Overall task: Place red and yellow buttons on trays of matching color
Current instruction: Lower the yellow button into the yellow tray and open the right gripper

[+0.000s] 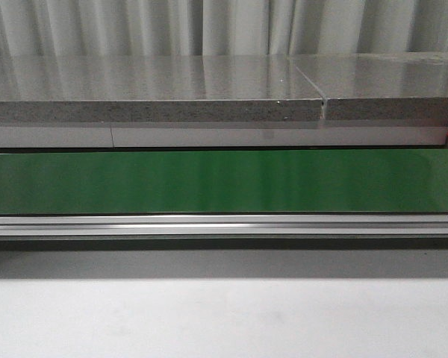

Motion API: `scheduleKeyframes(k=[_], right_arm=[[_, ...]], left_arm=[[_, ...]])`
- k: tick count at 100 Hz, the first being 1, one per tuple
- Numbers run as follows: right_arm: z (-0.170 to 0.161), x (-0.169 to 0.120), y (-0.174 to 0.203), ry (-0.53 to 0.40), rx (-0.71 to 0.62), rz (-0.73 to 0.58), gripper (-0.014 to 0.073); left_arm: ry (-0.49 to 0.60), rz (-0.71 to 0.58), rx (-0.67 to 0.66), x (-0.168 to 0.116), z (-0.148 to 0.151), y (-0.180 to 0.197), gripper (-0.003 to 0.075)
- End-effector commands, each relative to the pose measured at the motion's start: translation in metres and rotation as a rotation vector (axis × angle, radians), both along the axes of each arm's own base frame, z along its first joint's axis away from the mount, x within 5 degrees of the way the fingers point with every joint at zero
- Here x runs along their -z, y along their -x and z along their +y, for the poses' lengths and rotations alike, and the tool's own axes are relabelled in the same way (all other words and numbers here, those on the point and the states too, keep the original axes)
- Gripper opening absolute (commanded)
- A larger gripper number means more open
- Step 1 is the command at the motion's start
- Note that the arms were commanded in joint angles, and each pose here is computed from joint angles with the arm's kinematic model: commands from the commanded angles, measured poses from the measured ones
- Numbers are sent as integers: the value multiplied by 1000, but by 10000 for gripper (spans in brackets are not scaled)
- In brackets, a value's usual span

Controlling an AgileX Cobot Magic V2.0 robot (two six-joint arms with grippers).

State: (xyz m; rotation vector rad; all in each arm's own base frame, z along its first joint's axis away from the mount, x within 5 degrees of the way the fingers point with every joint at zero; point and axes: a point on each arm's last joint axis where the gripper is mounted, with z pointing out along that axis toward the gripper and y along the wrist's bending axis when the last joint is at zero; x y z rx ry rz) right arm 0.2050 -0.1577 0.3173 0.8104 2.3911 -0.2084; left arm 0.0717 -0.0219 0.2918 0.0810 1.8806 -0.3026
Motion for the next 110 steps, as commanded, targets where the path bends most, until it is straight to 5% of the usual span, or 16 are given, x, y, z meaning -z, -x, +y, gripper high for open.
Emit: scheduleKeyframes(k=[1, 73, 99, 110], right_arm=[[-14, 0, 2, 48, 65, -65, 48], [-59, 100, -20, -35, 153, 34, 48], [-63, 115, -23, -50, 148, 68, 51], [-63, 117, -23, -51, 145, 74, 121]], left_arm=[[33, -77, -12, -13, 0, -2, -19], [33, -77, -12, -13, 0, -2, -19], [33, -77, -12, -13, 0, -2, -19], [33, -77, -12, -13, 0, -2, -19]])
